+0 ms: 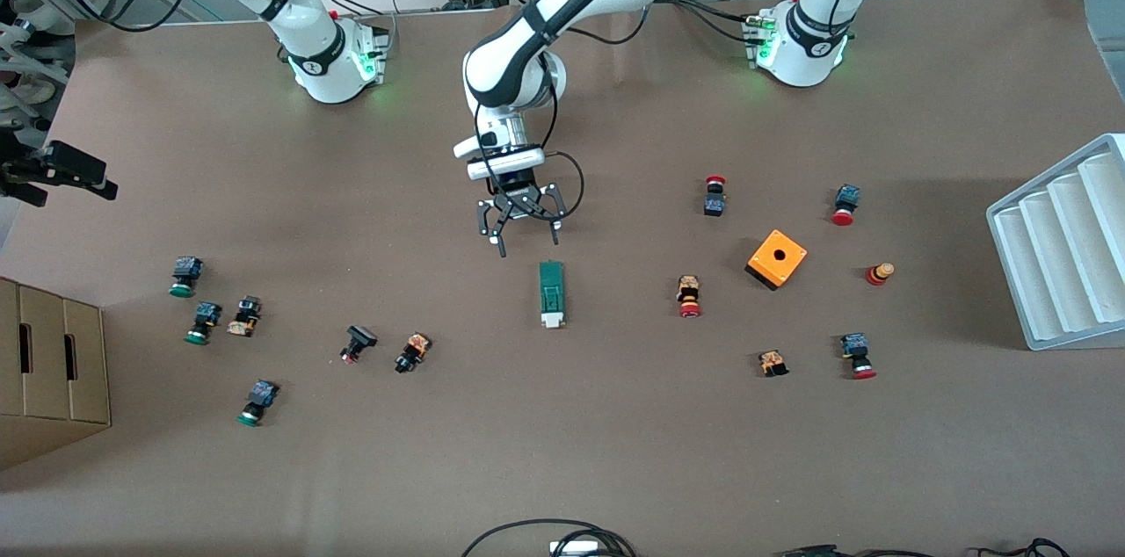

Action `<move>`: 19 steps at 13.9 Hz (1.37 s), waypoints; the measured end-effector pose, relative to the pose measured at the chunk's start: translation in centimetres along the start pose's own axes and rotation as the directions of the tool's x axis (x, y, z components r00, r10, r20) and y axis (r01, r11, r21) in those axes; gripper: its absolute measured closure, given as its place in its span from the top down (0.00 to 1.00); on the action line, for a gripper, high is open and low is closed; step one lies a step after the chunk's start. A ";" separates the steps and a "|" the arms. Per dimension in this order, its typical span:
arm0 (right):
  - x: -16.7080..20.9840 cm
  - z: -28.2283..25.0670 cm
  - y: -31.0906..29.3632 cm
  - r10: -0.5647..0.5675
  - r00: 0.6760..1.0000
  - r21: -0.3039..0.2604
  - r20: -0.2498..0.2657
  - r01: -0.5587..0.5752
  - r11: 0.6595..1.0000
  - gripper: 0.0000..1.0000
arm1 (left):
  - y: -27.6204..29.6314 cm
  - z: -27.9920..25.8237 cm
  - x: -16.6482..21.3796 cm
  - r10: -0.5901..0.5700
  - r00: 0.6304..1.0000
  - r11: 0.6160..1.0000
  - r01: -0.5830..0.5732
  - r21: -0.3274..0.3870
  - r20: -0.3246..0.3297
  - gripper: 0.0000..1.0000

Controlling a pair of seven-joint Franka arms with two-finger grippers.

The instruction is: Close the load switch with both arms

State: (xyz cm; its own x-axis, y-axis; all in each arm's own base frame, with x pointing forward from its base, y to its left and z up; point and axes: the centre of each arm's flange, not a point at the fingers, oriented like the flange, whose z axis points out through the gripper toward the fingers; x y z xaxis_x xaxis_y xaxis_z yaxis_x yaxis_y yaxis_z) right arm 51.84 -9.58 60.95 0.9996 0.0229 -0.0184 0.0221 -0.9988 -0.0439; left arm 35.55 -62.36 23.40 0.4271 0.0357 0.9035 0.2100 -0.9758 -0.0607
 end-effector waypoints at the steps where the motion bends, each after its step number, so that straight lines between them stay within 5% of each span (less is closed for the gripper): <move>1: 0.0 -0.1 0.0 0.000 1.000 -0.002 -0.003 0.000 1.000 1.00 | -0.1 -0.6 2.0 0.019 0.999 1.000 -0.019 0.005 0.026 1.00; 7: 0.1 -0.3 0.1 0.001 1.000 -0.008 -0.018 -0.001 1.000 1.00 | -2.0 -3.4 13.1 0.150 0.967 0.988 -0.153 -0.001 0.208 1.00; 19: 0.3 -1.3 -0.1 -0.003 0.999 -0.010 -0.048 0.003 1.000 1.00 | -10.6 -2.3 28.0 0.199 0.898 0.979 -0.200 -0.037 0.392 1.00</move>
State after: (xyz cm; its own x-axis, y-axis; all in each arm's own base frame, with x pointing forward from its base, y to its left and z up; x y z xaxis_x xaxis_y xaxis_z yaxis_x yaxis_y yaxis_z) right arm 52.17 -9.52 62.22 0.9993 0.0242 0.0300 0.0252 -0.9991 -0.0336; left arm 43.27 -51.47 50.28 0.7701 -0.0772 0.6333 0.0878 -0.9704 -0.2250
